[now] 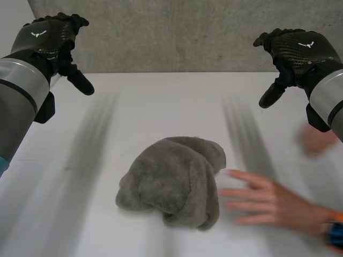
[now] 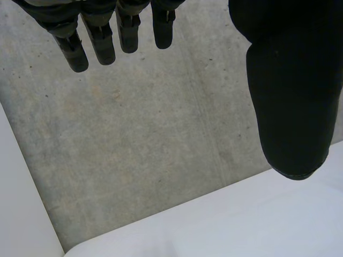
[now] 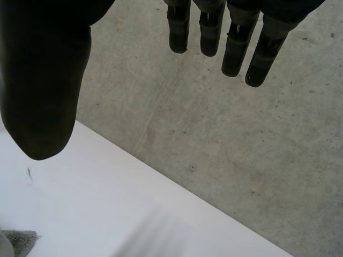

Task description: Fold the towel.

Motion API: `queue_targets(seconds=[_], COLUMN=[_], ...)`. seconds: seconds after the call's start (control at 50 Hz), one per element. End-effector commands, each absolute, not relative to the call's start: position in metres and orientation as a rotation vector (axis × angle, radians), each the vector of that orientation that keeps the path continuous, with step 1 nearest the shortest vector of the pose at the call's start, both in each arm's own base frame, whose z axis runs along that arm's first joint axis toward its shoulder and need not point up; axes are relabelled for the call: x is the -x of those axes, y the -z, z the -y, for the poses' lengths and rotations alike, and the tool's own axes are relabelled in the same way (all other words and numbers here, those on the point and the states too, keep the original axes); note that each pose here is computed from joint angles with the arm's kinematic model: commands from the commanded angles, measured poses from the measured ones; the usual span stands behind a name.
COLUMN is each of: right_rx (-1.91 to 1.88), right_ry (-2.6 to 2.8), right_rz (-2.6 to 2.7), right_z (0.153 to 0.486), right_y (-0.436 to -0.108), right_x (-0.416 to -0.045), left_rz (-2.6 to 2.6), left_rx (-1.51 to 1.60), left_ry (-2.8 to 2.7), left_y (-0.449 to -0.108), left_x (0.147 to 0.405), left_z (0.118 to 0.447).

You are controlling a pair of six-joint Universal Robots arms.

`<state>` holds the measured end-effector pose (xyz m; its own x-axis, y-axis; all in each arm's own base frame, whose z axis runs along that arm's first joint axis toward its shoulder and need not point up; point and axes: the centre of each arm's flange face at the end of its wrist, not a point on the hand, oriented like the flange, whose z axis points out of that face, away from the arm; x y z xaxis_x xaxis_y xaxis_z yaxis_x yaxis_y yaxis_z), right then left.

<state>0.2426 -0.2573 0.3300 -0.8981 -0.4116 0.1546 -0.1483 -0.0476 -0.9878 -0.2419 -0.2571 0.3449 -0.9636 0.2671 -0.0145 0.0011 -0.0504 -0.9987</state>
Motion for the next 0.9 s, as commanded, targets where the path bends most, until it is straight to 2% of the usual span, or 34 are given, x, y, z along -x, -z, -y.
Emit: queue_targets(seconds=[0.02, 0.18, 0.32, 0.42, 0.44, 0.52, 0.62, 0.66, 0.82, 0.9], right_rx=[0.607, 0.636, 0.901, 1.128, 1.183, 1.290, 1.461, 1.543, 1.575, 1.549], right_ry=[2.062, 2.031, 1.854, 1.659, 1.628, 1.578, 1.512, 1.453, 1.454, 1.525], right_rz=[-2.027, -2.035, -2.054, -1.964, -1.933, -1.880, -1.795, -1.789, -1.940, -1.956], right_z=[0.258, 0.261, 0.255, 0.224, 0.216, 0.201, 0.181, 0.176, 0.195, 0.205], right_y=[-0.330, -0.324, -0.297, -0.282, -0.279, -0.269, -0.249, -0.227, -0.188, -0.183], right_x=[-0.242, -0.245, -0.260, -0.284, -0.290, -0.303, -0.327, -0.339, -0.347, -0.349], left_rz=[2.028, 2.033, 2.098, 2.278, 2.279, 2.383, 2.371, 2.361, 2.360, 2.364], left_rx=[0.302, 0.337, 0.400, 0.416, 0.416, 0.400, 0.403, 0.399, 0.386, 0.401], left_ry=[-2.121, -2.094, -2.003, -1.841, -1.840, -1.709, -1.589, -1.561, -1.500, -1.481], left_y=[-0.343, -0.338, -0.321, -0.275, -0.275, -0.238, -0.214, -0.209, -0.195, -0.189], left_x=[0.244, 0.247, 0.250, 0.235, 0.235, 0.220, 0.219, 0.220, 0.221, 0.223], left_z=[0.255, 0.254, 0.254, 0.250, 0.250, 0.253, 0.245, 0.243, 0.233, 0.230])
